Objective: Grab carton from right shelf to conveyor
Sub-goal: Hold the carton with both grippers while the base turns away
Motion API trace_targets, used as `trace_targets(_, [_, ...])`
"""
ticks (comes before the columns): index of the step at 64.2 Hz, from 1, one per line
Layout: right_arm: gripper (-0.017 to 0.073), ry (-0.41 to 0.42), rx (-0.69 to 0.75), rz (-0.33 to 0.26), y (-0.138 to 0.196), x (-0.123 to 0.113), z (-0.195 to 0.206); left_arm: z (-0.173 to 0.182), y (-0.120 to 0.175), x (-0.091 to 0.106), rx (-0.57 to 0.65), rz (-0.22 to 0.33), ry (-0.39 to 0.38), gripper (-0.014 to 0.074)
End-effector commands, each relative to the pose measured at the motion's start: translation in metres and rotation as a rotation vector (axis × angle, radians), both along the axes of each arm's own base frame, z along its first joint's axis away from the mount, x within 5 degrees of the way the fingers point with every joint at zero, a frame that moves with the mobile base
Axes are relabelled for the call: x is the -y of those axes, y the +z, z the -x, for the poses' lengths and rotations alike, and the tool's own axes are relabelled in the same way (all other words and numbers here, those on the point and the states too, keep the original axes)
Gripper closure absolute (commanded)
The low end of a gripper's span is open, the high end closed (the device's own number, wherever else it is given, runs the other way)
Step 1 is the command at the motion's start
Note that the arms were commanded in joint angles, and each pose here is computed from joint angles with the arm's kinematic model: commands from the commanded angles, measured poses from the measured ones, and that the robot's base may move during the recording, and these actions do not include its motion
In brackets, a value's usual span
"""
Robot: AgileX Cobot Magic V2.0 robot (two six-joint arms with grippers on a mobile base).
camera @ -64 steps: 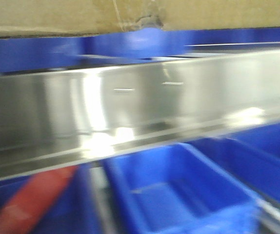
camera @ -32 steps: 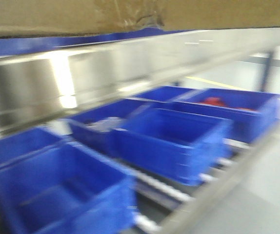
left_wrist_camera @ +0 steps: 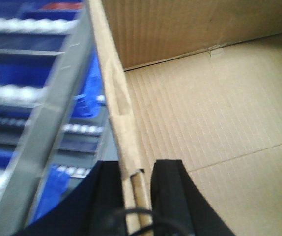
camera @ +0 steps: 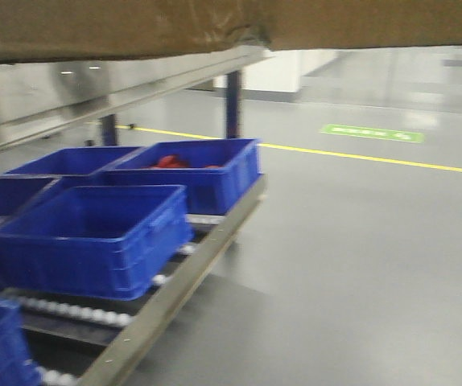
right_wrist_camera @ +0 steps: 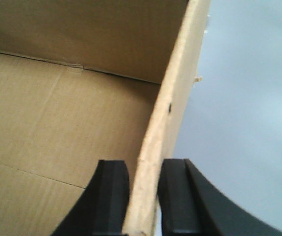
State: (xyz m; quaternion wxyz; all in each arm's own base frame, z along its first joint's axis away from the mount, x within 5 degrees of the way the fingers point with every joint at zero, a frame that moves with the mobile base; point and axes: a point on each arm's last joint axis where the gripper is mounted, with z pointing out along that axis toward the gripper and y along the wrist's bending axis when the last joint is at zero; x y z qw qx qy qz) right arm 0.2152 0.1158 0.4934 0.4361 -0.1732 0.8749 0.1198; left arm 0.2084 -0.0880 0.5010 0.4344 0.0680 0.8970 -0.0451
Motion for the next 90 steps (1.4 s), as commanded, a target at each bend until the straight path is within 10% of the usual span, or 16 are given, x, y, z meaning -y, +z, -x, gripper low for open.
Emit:
trace_targets(1, [0.0624, 0.025, 0.081, -0.045, 0.0103, -0.0018, 0.0025, 0.0046, 0.0055, 0.0079, 0.027, 0.068, -0.065, 0.061])
trace_targets(90, [0.0624, 0.026, 0.08, -0.046, 0.0103, -0.002, 0.0025, 0.0045, 0.0055, 0.0075, 0.028, 0.064, -0.062, 0.061])
